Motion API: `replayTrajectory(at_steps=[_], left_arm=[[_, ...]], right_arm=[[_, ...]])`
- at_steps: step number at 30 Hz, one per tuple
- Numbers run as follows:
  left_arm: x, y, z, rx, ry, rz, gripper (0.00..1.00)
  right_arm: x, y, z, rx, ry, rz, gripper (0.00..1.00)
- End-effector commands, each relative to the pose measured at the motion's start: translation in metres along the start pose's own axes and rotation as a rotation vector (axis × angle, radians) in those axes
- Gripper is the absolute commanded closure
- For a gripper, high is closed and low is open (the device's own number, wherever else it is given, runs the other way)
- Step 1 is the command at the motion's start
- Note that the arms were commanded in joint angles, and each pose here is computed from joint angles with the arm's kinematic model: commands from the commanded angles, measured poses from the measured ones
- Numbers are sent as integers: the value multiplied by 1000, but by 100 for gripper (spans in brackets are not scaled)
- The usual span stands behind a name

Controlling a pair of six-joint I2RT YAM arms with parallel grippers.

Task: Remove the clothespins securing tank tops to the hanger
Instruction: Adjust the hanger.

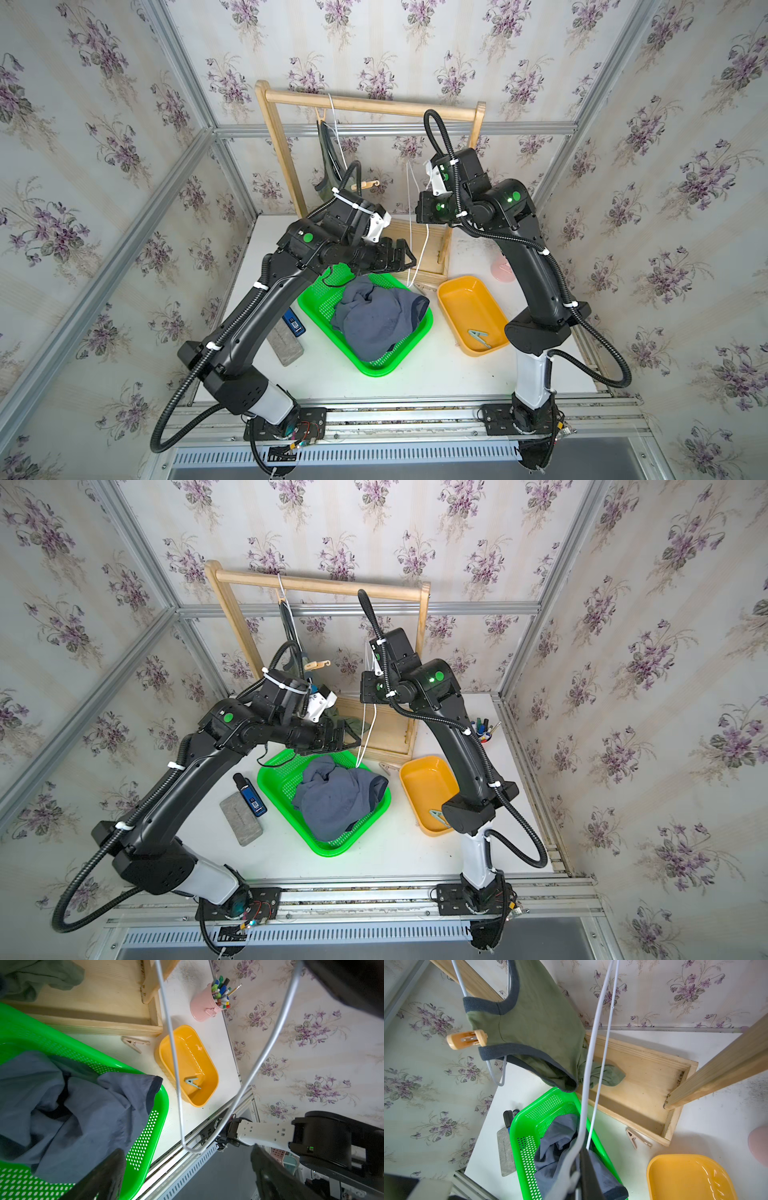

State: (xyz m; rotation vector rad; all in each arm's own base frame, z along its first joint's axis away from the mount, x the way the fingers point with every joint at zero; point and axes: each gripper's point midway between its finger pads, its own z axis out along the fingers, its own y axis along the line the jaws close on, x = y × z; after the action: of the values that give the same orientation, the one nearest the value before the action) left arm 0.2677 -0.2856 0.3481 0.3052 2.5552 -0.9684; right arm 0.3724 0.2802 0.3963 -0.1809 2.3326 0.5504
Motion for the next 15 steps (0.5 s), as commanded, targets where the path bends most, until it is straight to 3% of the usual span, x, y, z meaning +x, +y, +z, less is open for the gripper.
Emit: replayTrajectory(at_steps=[1, 7, 11, 15], left_arm=[[-2, -15, 13, 24, 11, 54, 8], [-7, -35, 31, 102, 29, 59, 25], [-11, -36, 39, 105, 31, 46, 58], [-12, -36, 42, 103, 33, 36, 75]], right_arm=[[2, 6, -2, -32, 14, 34, 100], [8, 10, -5, -36, 28, 35, 100], [10, 12, -5, -43, 35, 43, 100], [10, 13, -7, -48, 33, 46, 100]])
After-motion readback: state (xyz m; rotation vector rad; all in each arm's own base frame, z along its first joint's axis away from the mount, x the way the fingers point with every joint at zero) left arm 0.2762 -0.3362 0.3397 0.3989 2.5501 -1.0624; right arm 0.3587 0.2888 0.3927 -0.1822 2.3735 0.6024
